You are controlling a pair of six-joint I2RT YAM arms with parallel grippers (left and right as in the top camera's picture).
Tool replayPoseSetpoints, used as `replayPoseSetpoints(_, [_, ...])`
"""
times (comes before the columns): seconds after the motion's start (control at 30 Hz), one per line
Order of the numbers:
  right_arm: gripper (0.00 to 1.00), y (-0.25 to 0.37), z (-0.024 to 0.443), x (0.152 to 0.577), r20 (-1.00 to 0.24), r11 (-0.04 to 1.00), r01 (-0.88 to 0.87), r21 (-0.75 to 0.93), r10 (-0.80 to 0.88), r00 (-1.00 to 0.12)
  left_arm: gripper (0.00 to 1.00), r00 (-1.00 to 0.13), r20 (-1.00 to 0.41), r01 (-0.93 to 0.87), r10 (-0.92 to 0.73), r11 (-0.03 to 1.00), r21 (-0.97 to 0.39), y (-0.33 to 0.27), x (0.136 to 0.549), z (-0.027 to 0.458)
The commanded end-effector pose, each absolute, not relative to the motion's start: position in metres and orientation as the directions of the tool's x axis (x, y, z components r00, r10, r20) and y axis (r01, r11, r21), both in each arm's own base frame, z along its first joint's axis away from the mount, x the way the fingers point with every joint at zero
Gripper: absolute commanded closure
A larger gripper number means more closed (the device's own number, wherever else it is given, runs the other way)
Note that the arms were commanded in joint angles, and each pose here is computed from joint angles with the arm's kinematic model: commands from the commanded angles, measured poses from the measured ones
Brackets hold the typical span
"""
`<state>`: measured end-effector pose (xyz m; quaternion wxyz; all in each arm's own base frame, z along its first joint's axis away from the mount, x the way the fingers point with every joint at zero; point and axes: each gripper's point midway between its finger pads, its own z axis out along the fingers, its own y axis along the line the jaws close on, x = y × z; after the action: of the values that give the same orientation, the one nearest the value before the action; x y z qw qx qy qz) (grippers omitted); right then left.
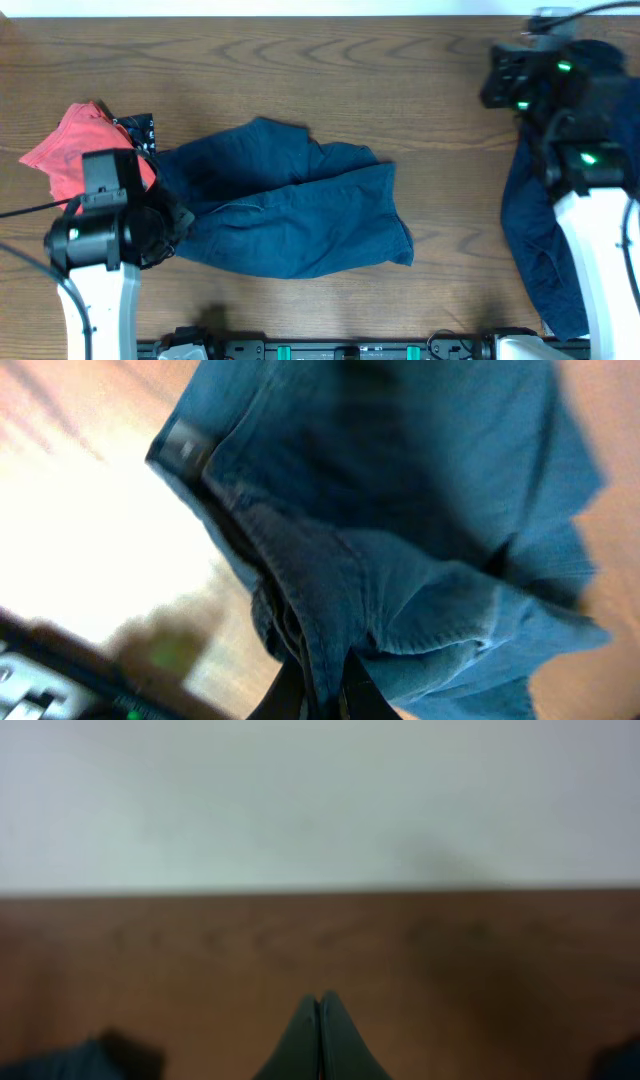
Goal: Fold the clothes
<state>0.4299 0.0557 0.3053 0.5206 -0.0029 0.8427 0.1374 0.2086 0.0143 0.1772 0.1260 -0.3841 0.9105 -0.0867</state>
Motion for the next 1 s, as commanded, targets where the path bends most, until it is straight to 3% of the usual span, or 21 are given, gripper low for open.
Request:
replayPoseSetpoints(0.0, [0.99, 0.081, 0.275, 0.430, -0.826, 0.950, -0.175, 0.258, 0.123, -0.550, 0.94, -0.677, -0.114, -0.707, -0.727, 0.685, -0.176, 0.020, 0.196, 0.169])
replayPoseSetpoints(0.13, [0.99, 0.117, 0.230, 0.425, -0.750, 0.929, -0.261, 0.261, 0.025, -0.661, 0.94, -0.752, -0.047, -0.649, -0.658, 0.750, -0.128, 0.014, 0.179, 0.164])
replayPoseSetpoints(0.3, [0.92, 0.170, 0.178, 0.415, -0.667, 0.877, -0.402, 0.264, -0.135, -0.733, 0.94, -0.905, 0.021, -0.417, -0.426, 0.873, -0.253, -0.016, 0.170, 0.168])
replayPoseSetpoints(0.37, [0.84, 0.191, 0.160, 0.410, -0.638, 0.846, -0.460, 0.268, -0.202, -0.743, 0.94, -0.921, 0.055, -0.384, -0.385, 0.882, -0.272, -0.022, 0.161, 0.169])
replayPoseSetpoints(0.47, [0.54, 0.224, 0.144, 0.409, -0.640, 0.803, -0.533, 0.267, -0.265, -0.721, 0.94, -0.935, 0.102, -0.354, -0.339, 0.898, -0.263, -0.024, 0.147, 0.169])
replayPoseSetpoints(0.57, [0.50, 0.260, 0.135, 0.410, -0.676, 0.750, -0.602, 0.273, -0.296, -0.675, 0.94, -0.942, 0.140, -0.334, -0.306, 0.901, -0.277, -0.030, 0.137, 0.171])
replayPoseSetpoints(0.77, [0.29, 0.333, 0.103, 0.387, -0.695, 0.621, -0.723, 0.303, -0.375, -0.613, 0.94, -0.946, 0.151, -0.320, -0.286, 0.898, -0.301, -0.034, 0.134, 0.172])
replayPoseSetpoints(0.97, [0.16, 0.377, 0.056, 0.366, -0.681, 0.568, -0.770, 0.293, -0.442, -0.585, 0.94, -0.945, 0.152, -0.322, -0.288, 0.898, -0.301, -0.034, 0.134, 0.172])
